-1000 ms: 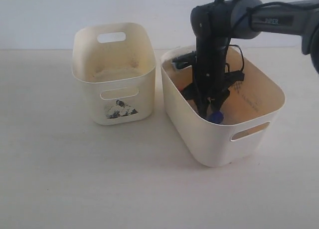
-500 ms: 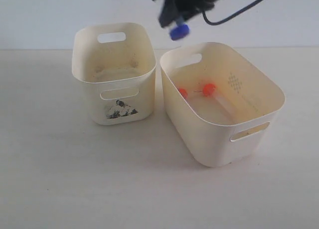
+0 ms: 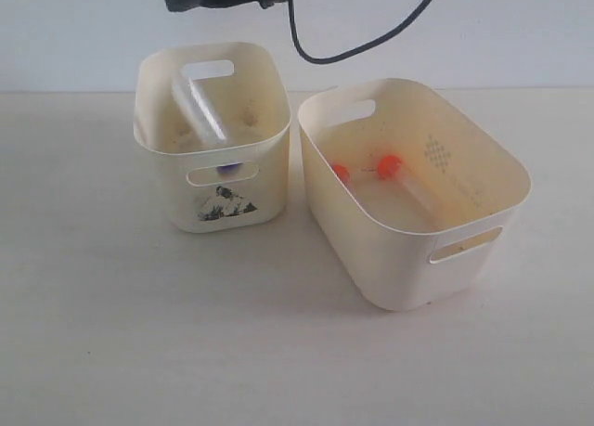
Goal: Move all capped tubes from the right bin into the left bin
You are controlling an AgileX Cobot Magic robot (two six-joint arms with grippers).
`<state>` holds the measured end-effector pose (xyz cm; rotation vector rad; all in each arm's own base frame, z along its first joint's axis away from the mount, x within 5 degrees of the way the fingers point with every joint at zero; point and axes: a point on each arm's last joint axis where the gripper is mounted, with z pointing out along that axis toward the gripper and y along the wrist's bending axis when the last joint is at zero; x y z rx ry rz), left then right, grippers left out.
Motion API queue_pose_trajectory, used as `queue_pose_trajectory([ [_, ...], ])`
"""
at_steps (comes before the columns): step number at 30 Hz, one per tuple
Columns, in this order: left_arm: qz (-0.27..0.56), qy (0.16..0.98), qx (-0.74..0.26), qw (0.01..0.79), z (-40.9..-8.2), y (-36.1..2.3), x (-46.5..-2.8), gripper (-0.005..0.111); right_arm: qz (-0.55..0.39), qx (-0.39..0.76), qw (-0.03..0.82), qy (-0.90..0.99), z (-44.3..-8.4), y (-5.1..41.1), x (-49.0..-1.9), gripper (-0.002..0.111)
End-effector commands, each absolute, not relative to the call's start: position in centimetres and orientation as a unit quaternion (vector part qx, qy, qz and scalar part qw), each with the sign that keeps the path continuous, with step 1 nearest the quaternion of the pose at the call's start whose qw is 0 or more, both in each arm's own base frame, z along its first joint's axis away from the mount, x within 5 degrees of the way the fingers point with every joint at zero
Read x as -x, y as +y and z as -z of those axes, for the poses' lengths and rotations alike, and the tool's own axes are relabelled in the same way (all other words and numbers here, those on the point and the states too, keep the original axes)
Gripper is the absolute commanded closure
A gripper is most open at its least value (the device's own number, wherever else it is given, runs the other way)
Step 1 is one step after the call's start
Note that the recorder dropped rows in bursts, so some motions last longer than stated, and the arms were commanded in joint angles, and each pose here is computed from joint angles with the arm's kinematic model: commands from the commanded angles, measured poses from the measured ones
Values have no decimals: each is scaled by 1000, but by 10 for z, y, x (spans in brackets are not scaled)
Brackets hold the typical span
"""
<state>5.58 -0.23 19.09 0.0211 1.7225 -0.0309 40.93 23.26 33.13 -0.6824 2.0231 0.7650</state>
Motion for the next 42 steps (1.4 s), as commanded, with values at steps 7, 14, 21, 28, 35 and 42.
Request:
queue_pose_trajectory([
  [7,16,757,-6,654,-192,-2,-55,102,-217,256,393,856,-360,180,-398,109],
  [14,16,757,-6,654,-192,-2,-55,102,-139,199,276,930,-367,112,-380,109],
  [21,16,757,-6,654,-192,-2,-55,102,-130,161,195,959,-334,89,-391,109],
  [28,16,757,-6,654,-192,-2,-55,102,-136,150,105,974,-271,94,-401,109],
  [35,16,757,-6,654,-192,-2,-55,102,-166,134,65,975,-243,102,-407,109],
  [42,16,757,-6,654,-192,-2,-55,102,-158,149,55,975,-220,121,-411,109],
])
